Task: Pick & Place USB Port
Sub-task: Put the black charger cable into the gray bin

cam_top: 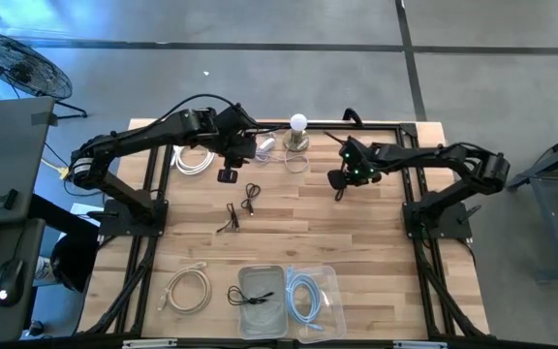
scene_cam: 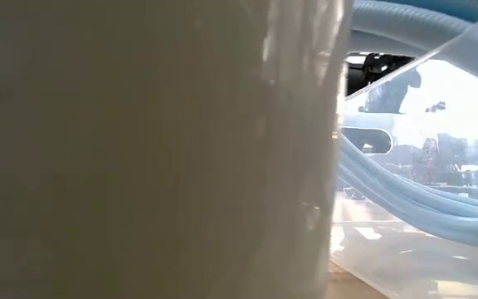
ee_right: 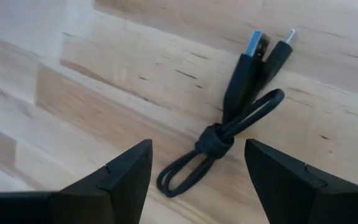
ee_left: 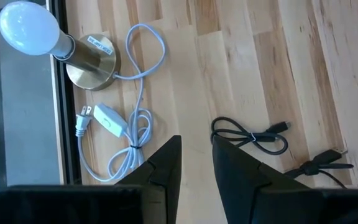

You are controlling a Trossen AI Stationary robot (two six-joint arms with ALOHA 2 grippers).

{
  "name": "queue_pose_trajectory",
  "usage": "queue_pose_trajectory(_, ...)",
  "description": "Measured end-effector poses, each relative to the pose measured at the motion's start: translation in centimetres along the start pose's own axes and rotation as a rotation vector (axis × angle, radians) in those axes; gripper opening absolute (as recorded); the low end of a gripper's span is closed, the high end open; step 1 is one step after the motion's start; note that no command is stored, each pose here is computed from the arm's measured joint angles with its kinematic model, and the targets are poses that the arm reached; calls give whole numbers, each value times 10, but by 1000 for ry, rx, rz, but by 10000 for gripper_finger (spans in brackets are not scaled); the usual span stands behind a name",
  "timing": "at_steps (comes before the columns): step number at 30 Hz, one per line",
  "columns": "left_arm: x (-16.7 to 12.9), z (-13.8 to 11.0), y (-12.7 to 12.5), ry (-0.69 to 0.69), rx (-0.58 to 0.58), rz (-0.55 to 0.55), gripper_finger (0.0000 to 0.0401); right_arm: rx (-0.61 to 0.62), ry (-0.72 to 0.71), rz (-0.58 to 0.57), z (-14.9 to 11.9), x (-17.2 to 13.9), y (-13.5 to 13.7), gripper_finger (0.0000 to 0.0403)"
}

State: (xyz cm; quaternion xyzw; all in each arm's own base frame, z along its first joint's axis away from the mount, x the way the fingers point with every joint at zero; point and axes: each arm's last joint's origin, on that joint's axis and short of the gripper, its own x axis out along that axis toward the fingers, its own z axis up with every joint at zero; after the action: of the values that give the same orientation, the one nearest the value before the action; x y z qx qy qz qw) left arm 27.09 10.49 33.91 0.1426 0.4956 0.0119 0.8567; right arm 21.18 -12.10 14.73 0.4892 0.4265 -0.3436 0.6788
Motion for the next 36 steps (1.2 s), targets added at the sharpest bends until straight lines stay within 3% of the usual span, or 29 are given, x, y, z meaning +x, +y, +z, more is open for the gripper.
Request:
queue_pose_trajectory(9,0,-1,-1,10,-3,-6,88,3,43,-40,1,18,-2,247)
queue_pose_trajectory(12,0,-1,-1,9,-3,-6,88,-15,35,-57,1,18,-3,230)
queue_pose_trajectory(15,0,-1,-1,9,-3,-6,88,-52,31,-83,1,18,-4,168)
queue_pose_trajectory(19,0,-1,0,7,-3,-4,88,-138,27,-94,1,19,-5,39)
queue_pose_trajectory(20,0,0,0,4,-3,-2,88,-173,22,-89,2,19,-4,29)
queue_pose_trajectory(24,0,0,0,-1,-3,1,88,-186,20,-140,1,18,-7,30)
queue_pose_trajectory(30,0,0,0,-5,-4,4,88,-241,25,-126,3,14,-2,30)
queue_pose_trajectory(36,0,10,3,-138,-15,-34,88,-372,-56,-21,13,-15,32,30)
